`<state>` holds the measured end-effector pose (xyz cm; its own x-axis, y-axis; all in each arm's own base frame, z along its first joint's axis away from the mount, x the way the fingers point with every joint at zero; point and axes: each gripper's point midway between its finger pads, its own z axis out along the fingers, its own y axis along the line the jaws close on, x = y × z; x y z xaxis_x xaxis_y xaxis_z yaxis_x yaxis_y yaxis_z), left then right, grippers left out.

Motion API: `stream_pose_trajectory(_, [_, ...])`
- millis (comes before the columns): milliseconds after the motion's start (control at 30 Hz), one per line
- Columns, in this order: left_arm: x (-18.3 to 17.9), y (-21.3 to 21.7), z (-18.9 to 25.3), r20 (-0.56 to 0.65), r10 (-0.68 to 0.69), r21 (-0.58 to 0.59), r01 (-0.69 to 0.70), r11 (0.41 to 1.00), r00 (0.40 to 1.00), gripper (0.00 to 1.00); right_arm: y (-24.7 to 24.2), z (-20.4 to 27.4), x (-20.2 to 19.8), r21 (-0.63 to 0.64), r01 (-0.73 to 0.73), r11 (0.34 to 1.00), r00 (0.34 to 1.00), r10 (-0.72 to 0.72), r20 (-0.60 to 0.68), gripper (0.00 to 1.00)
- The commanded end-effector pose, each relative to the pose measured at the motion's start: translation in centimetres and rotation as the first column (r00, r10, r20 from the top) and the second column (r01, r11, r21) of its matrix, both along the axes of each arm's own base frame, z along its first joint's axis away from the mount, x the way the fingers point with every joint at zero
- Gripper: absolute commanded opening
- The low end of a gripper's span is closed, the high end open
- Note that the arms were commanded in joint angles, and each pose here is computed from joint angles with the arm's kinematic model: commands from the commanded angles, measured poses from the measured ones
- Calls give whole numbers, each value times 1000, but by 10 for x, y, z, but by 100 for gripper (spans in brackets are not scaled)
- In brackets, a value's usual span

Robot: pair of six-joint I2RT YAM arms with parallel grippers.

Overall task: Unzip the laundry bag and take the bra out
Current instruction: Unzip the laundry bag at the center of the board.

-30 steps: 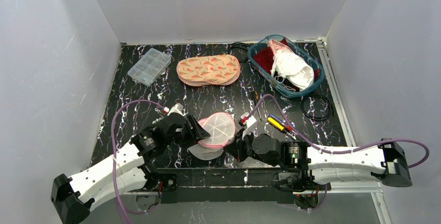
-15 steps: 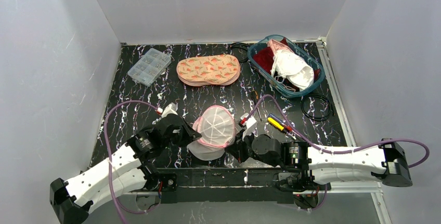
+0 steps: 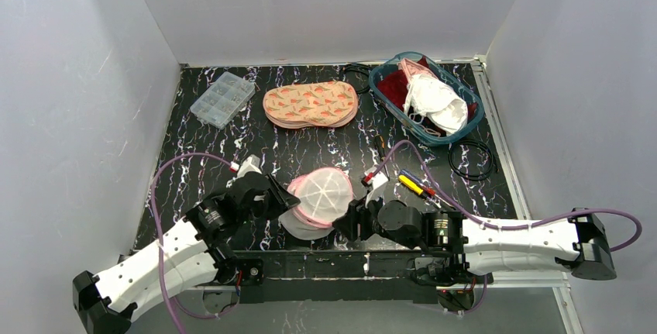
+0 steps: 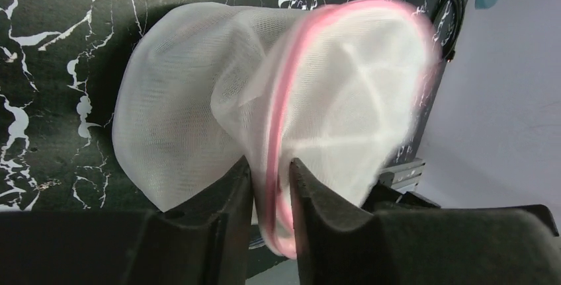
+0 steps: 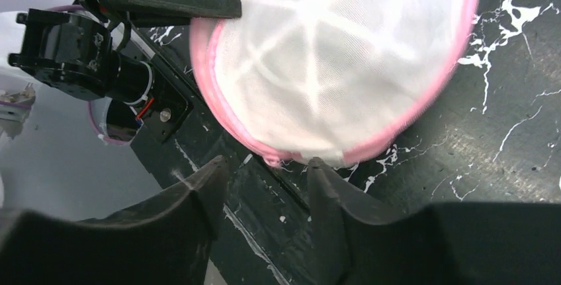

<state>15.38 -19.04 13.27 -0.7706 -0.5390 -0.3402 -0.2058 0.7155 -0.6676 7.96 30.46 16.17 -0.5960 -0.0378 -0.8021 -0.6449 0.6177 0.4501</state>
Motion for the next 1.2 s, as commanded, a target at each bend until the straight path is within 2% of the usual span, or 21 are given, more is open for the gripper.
stream_pose_trajectory(0, [0, 0, -3, 16, 2, -25, -1, 1000, 1000, 31, 2, 12, 0, 92, 63, 994, 996, -57, -71, 65])
stream_pose_trajectory(100, [-3, 1, -7, 13, -11, -18, 12, 1000, 1000, 36, 2, 8, -1, 165, 135, 977, 978, -105, -179, 73])
stream_pose_trajectory(200, [-7, 2, -15, 6, -38, -2, 38, 999, 999, 40, 2, 1, 2, 220, 207, 953, 955, -148, -256, 75])
stream_pose_trajectory(300, [-12, 7, -20, 2, -69, 35, 69, 997, 998, 46, -5, -7, 10, 213, 282, 936, 933, -216, -287, 76])
stream_pose_trajectory(400, [-13, 23, -20, 24, -76, 119, 72, 990, 997, 54, -17, -11, 18, 198, 344, 918, 917, -284, -281, 77])
stream_pose_trajectory(500, [-6, 34, -4, 105, -92, 188, 71, 980, 990, 63, -27, -13, 22, 207, 362, 909, 915, -304, -266, 77])
stream_pose_trajectory(633, [13, 27, 31, 245, -219, 286, 146, 947, 945, 65, -34, -16, 21, 212, 338, 917, 927, -286, -242, 76])
stream_pose_trajectory(767, [35, 11, 60, 278, -439, 474, 276, 836, 854, 65, -35, -19, 14, 199, 275, 940, 949, -234, -210, 75])
stream_pose_trajectory(833, [38, 0, 58, 202, -563, 542, 387, 746, 802, 65, -37, -24, 10, 168, 244, 955, 959, -211, -191, 75])
stream_pose_trajectory(900, [34, -8, 44, 72, -667, 575, 515, 635, 742, 65, -36, -25, 6, 150, 204, 967, 969, -177, -176, 74])
stream_pose_trajectory(1067, [38, -10, 24, -103, -769, 620, 645, 446, 631, 66, -34, -29, 0, 116, 150, 982, 979, -131, -155, 74])
stream_pose_trajectory(1167, [46, -5, 14, -173, -774, 638, 668, 384, 609, 65, -31, -29, -4, 110, 118, 987, 983, -101, -151, 74])
